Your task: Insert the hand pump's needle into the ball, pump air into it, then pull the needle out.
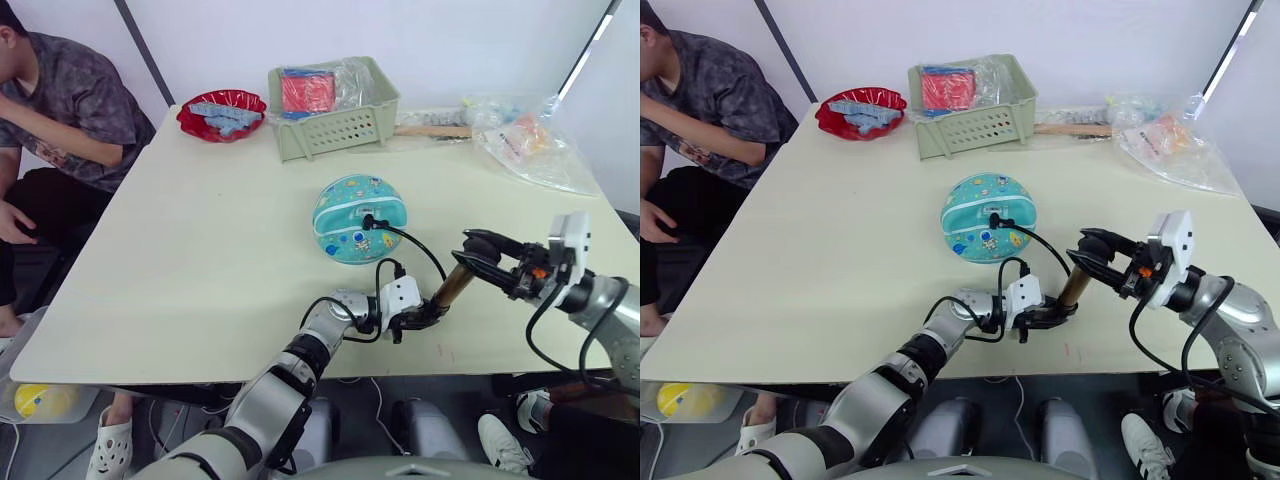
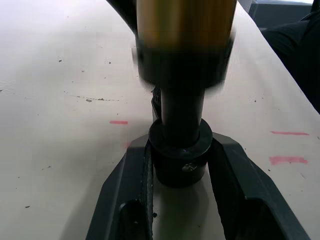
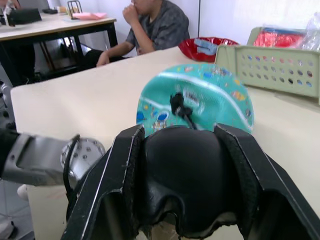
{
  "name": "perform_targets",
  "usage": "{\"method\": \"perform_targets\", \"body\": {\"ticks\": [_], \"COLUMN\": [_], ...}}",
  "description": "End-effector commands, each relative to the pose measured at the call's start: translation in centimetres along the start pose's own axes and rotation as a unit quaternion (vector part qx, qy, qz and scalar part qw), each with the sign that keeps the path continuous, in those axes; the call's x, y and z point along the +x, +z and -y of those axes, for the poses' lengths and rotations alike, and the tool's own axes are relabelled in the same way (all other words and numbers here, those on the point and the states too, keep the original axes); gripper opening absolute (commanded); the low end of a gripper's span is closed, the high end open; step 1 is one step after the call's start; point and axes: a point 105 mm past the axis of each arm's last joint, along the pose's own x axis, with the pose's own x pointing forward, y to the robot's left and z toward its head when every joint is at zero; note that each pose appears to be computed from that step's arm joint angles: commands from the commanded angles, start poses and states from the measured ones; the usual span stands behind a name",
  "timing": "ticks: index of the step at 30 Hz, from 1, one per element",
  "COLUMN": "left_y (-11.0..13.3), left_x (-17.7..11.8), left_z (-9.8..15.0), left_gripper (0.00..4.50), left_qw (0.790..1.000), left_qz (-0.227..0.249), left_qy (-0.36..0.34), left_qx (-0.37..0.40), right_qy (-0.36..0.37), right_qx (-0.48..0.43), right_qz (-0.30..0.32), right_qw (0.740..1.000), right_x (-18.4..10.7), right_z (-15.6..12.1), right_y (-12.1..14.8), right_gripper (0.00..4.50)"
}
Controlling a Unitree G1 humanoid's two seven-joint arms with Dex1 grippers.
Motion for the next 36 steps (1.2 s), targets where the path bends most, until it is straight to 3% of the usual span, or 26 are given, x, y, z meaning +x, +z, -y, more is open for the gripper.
{"method": "perform_targets", "body": {"ticks": [1,5,9,14,28,36], "left_y": [-2.7,-2.6,-2.7,-2.7,-2.7,-2.6], "left_x": [-0.5,-0.4,-0.4,-0.4,-0.2,-0.2], "left_z": [1.5,1.6,1.7,1.7,1.9,2.0], "left_gripper": [1.09,1.09,1.09,1.09,1.09,1.09], "left_qw": [0.998,0.998,0.998,0.998,0.998,0.998], "left_qz": [-0.044,-0.041,-0.041,-0.041,-0.041,-0.039], "left_qy": [-0.024,-0.025,-0.025,-0.026,-0.032,-0.034], "left_qx": [-0.025,-0.026,-0.027,-0.027,-0.024,-0.023], "right_qy": [-0.027,-0.028,-0.02,-0.003,0.01,-0.007], "right_qx": [0.02,0.012,-0.003,-0.015,-0.044,-0.057], "right_qz": [-0.059,-0.053,-0.032,0.027,0.087,0.076], "right_qw": [0.998,0.998,0.999,1.0,0.995,0.995], "right_x": [-0.5,-0.3,-0.2,-0.3,-3.6,-4.4], "right_z": [0.2,0.1,0.3,0.6,1.9,2.4], "right_y": [-4.0,-3.8,-1.9,3.4,16.3,17.7], "right_gripper": [1.72,1.72,1.72,1.72,1.72,1.72]}}
